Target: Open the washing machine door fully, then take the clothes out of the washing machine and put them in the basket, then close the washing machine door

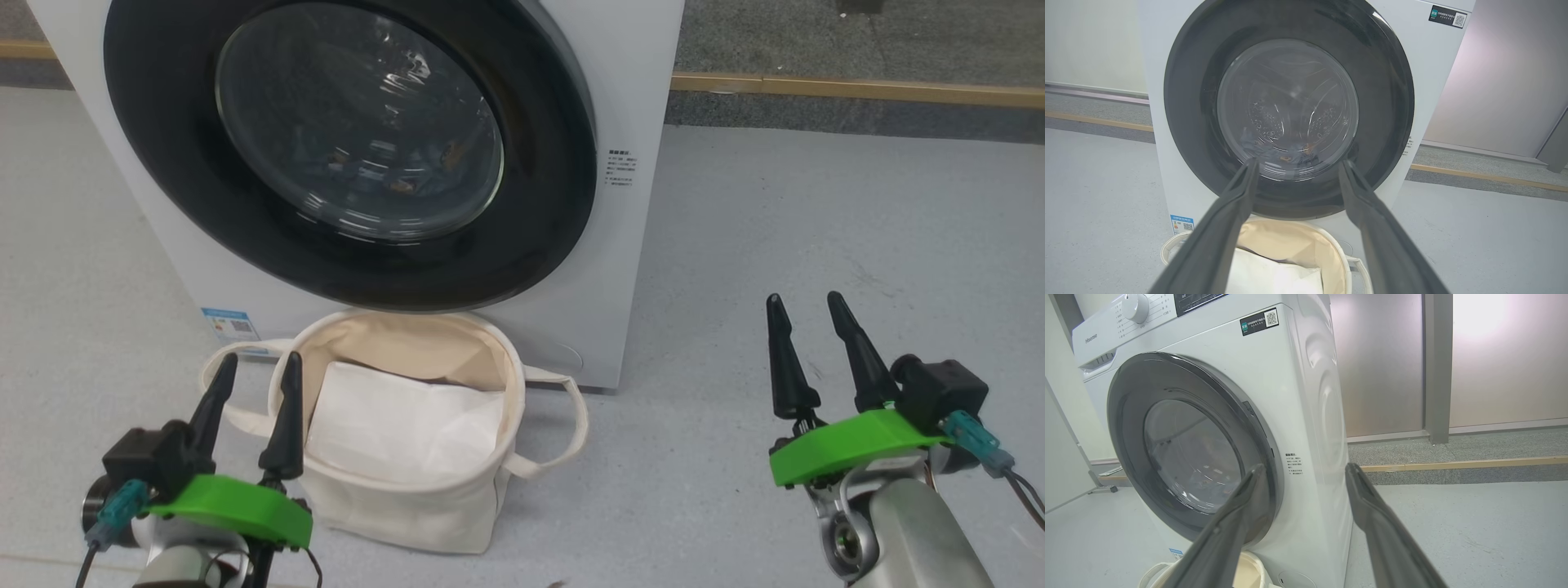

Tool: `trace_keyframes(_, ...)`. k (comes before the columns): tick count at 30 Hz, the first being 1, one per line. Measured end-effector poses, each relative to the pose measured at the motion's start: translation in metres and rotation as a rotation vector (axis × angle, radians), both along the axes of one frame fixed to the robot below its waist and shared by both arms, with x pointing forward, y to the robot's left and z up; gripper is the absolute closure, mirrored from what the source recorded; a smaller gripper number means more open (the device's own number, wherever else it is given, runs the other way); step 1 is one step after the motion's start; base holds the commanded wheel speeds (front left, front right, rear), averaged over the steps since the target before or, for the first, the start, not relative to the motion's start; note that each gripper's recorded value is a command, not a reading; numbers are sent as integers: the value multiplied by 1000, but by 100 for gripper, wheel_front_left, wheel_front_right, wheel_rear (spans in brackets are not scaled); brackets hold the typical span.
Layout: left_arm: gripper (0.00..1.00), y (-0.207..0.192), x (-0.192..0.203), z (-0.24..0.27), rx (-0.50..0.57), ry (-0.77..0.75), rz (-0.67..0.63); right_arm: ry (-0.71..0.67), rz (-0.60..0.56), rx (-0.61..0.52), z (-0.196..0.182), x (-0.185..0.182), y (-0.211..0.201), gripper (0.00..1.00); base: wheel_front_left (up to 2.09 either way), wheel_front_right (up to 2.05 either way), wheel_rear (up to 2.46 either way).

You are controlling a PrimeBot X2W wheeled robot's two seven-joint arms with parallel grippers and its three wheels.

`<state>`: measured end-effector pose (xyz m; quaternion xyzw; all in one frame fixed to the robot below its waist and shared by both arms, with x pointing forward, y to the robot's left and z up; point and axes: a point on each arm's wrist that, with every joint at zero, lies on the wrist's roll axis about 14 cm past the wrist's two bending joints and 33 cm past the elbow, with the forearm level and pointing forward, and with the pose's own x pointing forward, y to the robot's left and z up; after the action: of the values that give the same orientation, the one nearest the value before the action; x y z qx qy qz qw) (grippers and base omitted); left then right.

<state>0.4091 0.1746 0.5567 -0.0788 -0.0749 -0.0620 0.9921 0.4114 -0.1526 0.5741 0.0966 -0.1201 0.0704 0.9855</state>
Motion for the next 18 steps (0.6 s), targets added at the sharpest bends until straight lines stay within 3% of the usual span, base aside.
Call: trace_keyframes(18,0,0,0,-3,22,5,7,7,7,81,-1,1,0,0,0,0,0)
